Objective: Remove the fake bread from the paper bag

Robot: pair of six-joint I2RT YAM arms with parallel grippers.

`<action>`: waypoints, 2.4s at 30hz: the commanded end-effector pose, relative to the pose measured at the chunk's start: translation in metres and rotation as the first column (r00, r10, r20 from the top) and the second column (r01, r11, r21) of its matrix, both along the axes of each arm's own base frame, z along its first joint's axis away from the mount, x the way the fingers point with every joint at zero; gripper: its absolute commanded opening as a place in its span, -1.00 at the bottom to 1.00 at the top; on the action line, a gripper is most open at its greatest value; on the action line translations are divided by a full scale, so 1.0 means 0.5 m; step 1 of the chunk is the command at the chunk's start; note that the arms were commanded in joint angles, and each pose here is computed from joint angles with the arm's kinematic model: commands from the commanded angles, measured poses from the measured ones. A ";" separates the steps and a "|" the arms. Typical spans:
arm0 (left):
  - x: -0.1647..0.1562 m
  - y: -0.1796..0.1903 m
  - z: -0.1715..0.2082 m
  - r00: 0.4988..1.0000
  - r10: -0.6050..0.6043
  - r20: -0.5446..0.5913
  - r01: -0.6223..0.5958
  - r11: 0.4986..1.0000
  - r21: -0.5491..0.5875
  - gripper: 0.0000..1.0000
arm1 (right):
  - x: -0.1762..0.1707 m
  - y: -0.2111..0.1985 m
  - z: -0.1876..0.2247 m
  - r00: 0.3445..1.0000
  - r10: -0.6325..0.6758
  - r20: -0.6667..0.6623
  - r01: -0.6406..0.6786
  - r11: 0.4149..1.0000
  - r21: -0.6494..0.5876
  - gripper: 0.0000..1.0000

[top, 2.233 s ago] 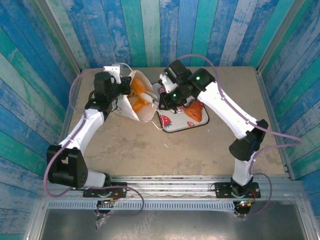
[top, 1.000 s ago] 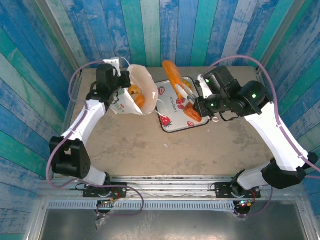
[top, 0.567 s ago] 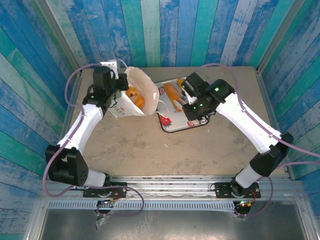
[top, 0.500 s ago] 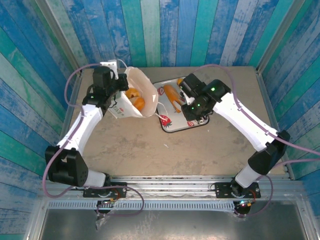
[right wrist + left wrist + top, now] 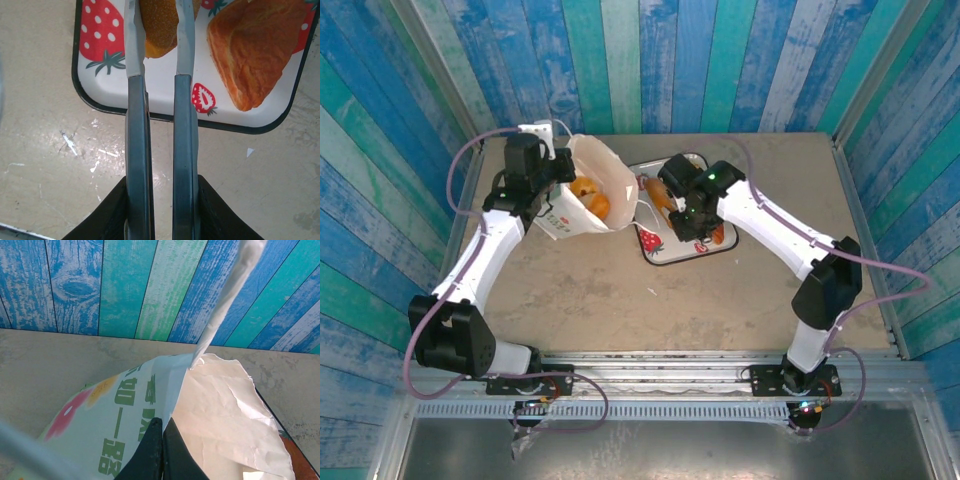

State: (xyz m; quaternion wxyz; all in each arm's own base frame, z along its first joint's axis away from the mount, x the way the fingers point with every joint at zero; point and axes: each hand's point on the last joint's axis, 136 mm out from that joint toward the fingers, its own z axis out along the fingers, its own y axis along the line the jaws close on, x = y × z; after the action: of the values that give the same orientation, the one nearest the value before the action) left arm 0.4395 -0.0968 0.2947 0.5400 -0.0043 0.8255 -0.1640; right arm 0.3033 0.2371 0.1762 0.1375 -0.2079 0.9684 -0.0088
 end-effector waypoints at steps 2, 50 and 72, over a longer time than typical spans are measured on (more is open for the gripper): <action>-0.020 0.004 0.060 0.996 0.001 0.092 -0.001 1.000 -0.007 -1.00 | 0.033 0.014 0.013 0.997 0.011 0.078 -0.008 0.999 -0.033 -0.96; -0.013 -0.002 0.068 0.995 -0.011 0.100 0.012 1.000 -0.014 -1.00 | -0.024 0.062 -0.044 0.993 0.098 -0.069 -0.100 0.995 -0.021 -0.13; -0.015 -0.002 0.066 0.995 -0.015 0.097 0.016 1.000 -0.008 -1.00 | -0.042 0.057 0.001 0.993 0.104 -0.052 -0.103 0.994 0.023 -0.17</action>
State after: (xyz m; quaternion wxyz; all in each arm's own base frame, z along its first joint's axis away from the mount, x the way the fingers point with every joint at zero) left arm 0.4394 -0.0978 0.2930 0.5401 -0.0027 0.8250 -0.1662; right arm 0.2875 0.2678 0.1556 0.0988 -0.2551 0.9618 0.0036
